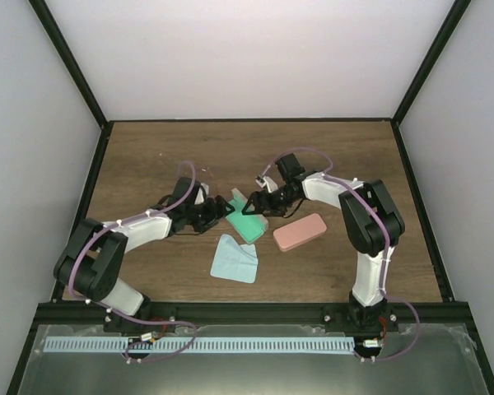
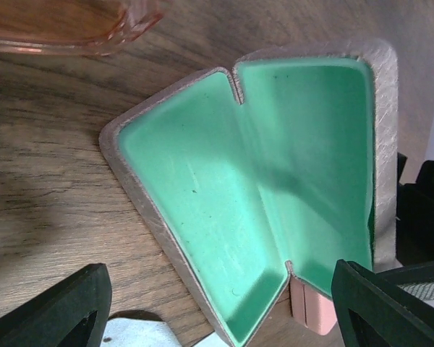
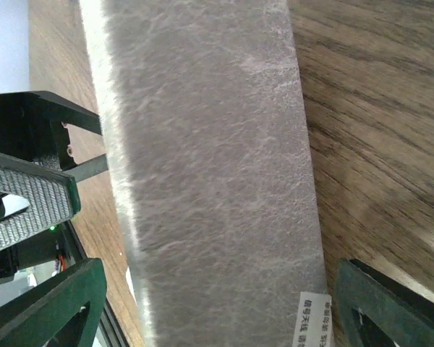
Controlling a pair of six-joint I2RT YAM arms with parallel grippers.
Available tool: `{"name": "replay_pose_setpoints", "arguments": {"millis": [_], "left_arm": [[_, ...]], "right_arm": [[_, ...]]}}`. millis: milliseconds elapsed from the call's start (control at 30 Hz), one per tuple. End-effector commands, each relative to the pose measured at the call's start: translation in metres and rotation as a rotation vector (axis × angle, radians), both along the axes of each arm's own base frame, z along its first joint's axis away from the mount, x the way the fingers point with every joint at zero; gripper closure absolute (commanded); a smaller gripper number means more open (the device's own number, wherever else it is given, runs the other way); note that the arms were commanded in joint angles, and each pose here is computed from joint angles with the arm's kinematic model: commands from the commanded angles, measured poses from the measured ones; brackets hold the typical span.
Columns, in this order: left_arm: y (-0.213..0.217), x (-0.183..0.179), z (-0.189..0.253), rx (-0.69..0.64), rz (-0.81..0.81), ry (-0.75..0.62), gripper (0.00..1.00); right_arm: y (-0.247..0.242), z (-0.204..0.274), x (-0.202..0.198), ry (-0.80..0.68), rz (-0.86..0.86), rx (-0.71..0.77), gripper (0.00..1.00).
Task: Organize the sunglasses
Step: Place the sunglasses case at the center of the board.
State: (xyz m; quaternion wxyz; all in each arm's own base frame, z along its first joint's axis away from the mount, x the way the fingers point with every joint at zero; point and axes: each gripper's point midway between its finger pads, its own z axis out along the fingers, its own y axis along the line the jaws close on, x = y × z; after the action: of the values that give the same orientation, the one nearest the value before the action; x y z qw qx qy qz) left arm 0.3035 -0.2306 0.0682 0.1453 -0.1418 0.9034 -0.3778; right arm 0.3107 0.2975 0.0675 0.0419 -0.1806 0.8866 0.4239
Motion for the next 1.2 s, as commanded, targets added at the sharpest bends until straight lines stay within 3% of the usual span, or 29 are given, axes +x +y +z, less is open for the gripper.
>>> {"name": "replay_pose_setpoints", "arguments": {"millis": [0,367,600,733,933,1033,1167], "left_arm": [[-0.004,0.002,-0.001,0.015,-0.017,0.000,0.14],[-0.005,-0.003,-0.012,0.031,-0.036,0.020,0.14],[-0.007,-0.004,-0.016,0.036,-0.037,0.029,0.14],[-0.007,-0.004,-0.024,0.045,-0.037,0.051,0.21],[-0.005,-0.008,-0.043,0.079,-0.019,0.102,0.30],[0.000,-0.006,-0.049,0.112,0.033,0.124,0.43],[0.001,-0.003,-0.055,0.137,0.058,0.156,0.80]], "right_arm": [[-0.001,0.009,0.011,-0.052,-0.017,-0.021,0.11],[-0.010,0.049,0.032,-0.178,-0.099,-0.081,0.12],[-0.040,0.081,0.047,-0.286,-0.251,-0.219,0.18],[-0.051,0.103,0.039,-0.302,-0.329,-0.214,0.34],[-0.050,0.131,0.011,-0.309,-0.355,-0.122,0.71],[-0.046,0.141,-0.001,-0.324,-0.330,-0.098,0.78],[-0.041,0.131,-0.011,-0.302,-0.307,-0.098,0.79]]}}
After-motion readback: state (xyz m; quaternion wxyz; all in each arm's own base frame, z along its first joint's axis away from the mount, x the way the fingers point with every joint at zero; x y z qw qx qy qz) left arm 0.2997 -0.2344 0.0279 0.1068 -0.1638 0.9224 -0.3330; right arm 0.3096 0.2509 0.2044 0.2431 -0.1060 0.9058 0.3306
